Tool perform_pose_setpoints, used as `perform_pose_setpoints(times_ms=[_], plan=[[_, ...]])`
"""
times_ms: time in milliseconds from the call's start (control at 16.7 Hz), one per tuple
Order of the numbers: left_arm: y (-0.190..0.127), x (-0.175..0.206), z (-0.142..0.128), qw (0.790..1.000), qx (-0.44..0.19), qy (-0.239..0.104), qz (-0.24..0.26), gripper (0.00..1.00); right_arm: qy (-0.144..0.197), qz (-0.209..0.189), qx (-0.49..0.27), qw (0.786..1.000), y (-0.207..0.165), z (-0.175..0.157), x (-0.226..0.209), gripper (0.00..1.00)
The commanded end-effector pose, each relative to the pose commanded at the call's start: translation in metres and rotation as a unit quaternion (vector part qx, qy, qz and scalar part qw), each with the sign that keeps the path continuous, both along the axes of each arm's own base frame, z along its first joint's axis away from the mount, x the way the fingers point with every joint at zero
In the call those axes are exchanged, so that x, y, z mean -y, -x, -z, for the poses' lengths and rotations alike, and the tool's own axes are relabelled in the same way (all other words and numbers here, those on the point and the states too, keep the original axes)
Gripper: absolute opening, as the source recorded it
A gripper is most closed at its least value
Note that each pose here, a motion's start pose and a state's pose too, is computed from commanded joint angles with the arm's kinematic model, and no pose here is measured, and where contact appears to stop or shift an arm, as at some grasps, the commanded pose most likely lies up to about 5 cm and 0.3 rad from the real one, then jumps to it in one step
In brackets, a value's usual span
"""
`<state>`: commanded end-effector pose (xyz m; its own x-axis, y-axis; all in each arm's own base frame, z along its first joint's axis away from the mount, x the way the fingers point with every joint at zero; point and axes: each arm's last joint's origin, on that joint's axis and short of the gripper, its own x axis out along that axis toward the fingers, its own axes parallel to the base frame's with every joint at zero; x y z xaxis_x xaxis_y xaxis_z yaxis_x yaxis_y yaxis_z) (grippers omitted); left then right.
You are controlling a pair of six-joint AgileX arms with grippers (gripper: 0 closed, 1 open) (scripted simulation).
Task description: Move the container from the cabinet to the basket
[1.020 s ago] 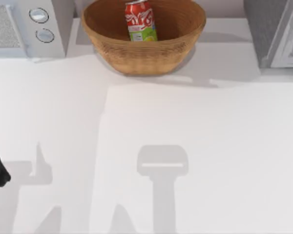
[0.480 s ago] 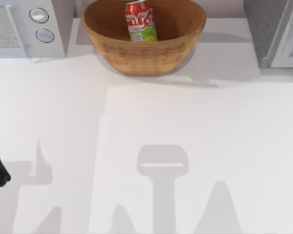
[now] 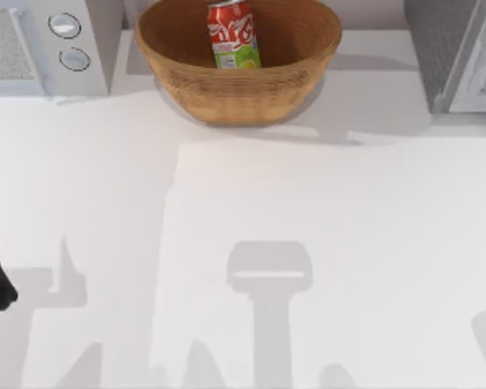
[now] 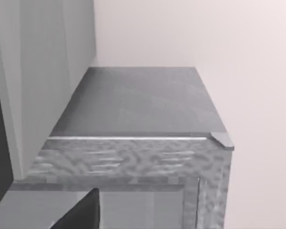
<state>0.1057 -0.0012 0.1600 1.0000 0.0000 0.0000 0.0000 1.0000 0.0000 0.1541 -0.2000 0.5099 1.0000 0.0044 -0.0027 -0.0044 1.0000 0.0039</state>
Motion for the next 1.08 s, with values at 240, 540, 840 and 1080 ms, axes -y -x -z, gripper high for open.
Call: perform_pose_setpoints(times_ms=[240, 540, 840, 1080], plan=[[0.0, 0.0, 0.0, 1.0, 0.0, 0.0, 0.0, 1.0, 0.001, 0.001, 0.001, 1.0, 0.0, 0.0, 0.001, 1.0], [0.0, 0.0, 0.0, 1.0, 0.0, 0.0, 0.0, 1.0, 0.003, 0.002, 0.004, 1.0, -0.028, -0.003, -0.02, 1.0], [0.0, 0.0, 0.0, 1.0, 0.0, 0.0, 0.0, 1.0, 0.0, 0.001, 0.005, 1.0, -0.083, -0.005, -0.088, 1.0], [0.0, 0.0, 0.0, 1.0, 0.0, 0.0, 0.0, 1.0, -0.002, 0.001, 0.003, 1.0, -0.107, -0.004, -0.172, 1.0]])
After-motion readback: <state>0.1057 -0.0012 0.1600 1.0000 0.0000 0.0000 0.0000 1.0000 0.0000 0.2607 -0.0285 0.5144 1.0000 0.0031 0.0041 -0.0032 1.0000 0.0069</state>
